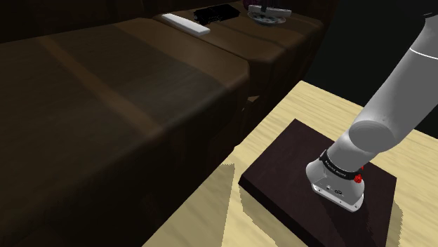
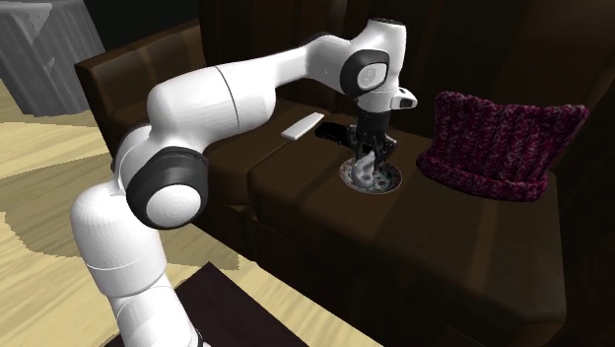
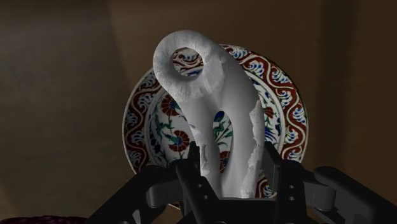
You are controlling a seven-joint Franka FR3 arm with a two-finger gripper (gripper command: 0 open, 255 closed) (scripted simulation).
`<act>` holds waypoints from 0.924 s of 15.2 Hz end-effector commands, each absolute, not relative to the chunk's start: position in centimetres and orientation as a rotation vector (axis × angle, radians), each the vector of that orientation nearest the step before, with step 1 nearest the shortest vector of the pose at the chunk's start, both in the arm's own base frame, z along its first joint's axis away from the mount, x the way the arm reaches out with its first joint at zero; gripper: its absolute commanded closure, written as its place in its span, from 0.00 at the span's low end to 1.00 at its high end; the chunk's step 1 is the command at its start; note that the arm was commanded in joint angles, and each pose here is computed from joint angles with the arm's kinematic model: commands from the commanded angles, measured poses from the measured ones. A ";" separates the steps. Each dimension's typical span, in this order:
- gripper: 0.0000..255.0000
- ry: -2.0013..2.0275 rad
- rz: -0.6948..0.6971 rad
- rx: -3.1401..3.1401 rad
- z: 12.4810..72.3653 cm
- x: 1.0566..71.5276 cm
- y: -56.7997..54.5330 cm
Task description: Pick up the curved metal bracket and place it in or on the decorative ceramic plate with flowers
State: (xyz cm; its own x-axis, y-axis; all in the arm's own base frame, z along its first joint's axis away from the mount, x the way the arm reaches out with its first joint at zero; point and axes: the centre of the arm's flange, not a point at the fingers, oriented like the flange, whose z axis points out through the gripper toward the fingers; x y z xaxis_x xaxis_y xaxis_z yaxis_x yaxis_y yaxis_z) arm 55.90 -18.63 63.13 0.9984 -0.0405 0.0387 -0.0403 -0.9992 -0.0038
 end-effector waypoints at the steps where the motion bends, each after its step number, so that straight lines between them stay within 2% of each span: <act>1: 1.00 0.063 -0.062 -3.137 62.1 56.0 -18.6; 9: 1.00 0.063 -0.062 -3.137 61.7 56.0 -18.6; 10: 0.00 0.063 -0.062 -3.137 61.7 56.0 -18.6; 14: 0.00 0.063 -0.062 -3.137 61.7 56.0 -18.7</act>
State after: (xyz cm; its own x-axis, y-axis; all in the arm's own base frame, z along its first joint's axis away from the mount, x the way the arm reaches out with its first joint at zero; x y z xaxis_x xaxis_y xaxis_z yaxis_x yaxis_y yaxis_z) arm 56.00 -18.65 61.69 0.9984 -0.0404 0.0395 -0.0403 -0.9992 -0.0037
